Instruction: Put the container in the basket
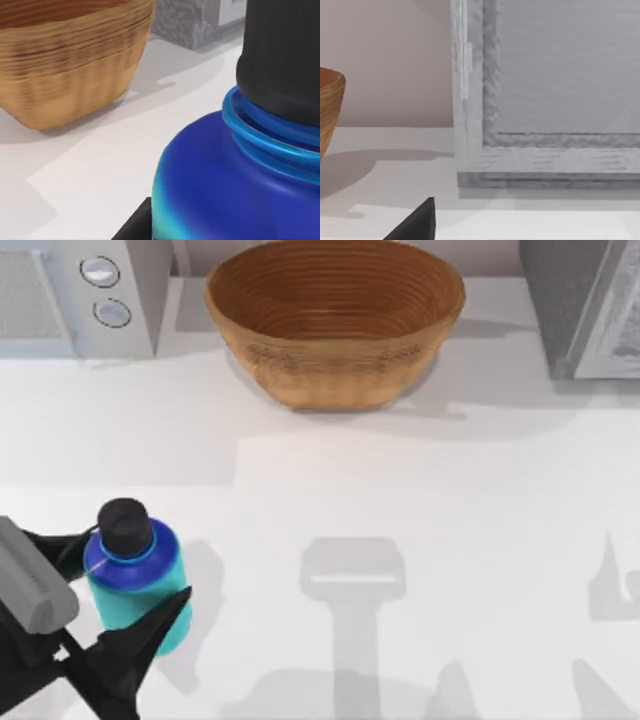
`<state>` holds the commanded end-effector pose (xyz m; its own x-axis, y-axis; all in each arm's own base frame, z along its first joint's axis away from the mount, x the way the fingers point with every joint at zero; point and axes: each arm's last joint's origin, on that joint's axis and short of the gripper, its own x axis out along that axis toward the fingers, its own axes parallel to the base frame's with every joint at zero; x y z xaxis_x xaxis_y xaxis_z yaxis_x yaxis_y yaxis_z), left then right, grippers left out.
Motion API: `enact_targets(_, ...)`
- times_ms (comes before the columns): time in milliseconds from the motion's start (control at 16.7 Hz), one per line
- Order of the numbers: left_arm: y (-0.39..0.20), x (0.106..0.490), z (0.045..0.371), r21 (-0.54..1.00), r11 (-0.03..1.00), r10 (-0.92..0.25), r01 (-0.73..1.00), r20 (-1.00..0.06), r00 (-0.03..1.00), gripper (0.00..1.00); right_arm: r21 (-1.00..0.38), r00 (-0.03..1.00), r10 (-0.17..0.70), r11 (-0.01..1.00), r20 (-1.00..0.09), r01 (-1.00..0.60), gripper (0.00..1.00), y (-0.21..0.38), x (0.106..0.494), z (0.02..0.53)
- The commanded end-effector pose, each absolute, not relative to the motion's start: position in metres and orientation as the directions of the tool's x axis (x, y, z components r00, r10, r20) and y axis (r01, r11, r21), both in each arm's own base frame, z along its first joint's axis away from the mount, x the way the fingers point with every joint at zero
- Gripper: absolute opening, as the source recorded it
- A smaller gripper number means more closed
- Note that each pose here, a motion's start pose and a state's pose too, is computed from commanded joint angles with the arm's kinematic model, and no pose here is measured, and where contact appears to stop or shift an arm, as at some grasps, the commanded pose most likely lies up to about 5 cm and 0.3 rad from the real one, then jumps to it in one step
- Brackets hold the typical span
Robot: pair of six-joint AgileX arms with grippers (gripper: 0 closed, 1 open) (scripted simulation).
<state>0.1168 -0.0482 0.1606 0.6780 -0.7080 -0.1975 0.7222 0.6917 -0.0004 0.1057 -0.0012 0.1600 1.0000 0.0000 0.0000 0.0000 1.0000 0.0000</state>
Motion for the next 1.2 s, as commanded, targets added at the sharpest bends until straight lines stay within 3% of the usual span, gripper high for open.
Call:
enact_targets(660, -0.044, 0.107, 0.161, 0.01, 0.689, -0.711, 0.724, -0.187, 0.678, 0.0, 0.0, 1.0, 0.0, 1.0, 0.0, 0.0, 1.0, -0.001, 0.106, 0.16)
enact_targets(900, -0.047, 0.114, 0.193, 0.044, 0.673, -0.729, 0.738, -0.131, 0.672, 0.0, 0.0, 1.0, 0.0, 1.0, 0.0, 0.0, 1.0, -0.001, 0.106, 0.16)
enact_targets(1200, -0.058, 0.144, 0.241, 0.026, 0.656, -0.745, 0.754, -0.137, 0.653, 0.0, 0.0, 1.0, 0.0, 1.0, 0.0, 0.0, 1.0, -0.001, 0.106, 0.16)
